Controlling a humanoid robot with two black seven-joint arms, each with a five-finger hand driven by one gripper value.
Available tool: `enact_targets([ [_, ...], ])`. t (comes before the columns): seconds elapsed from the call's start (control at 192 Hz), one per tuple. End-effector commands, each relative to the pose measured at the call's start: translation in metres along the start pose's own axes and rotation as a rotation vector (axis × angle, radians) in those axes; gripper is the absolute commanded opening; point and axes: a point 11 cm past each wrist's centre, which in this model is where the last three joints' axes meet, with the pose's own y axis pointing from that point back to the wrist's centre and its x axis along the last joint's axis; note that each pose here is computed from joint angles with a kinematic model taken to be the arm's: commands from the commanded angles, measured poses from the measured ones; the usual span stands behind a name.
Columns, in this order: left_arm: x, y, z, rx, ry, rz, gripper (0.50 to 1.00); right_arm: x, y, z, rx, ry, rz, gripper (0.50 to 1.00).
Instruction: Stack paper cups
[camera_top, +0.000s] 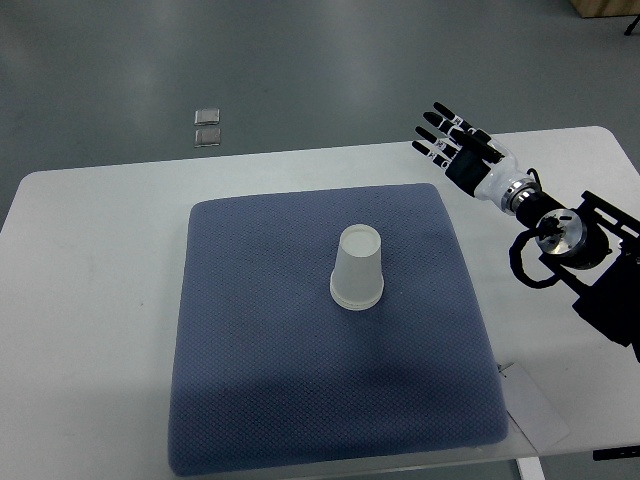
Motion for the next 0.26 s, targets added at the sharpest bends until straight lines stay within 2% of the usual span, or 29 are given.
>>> enact_targets([
  [0.0,0.0000,0.0000,0.0000,0.000,0.000,0.000,1.000,0.0019,0.0002,0.0003,0.001,-0.002,-0.004,0.864],
  [0.255,0.0005,0.0000,0.0001,0.000,0.000,0.002,1.000,0.0013,-0.0001,0.0006,0.006,-0.005,-0.009,0.864],
])
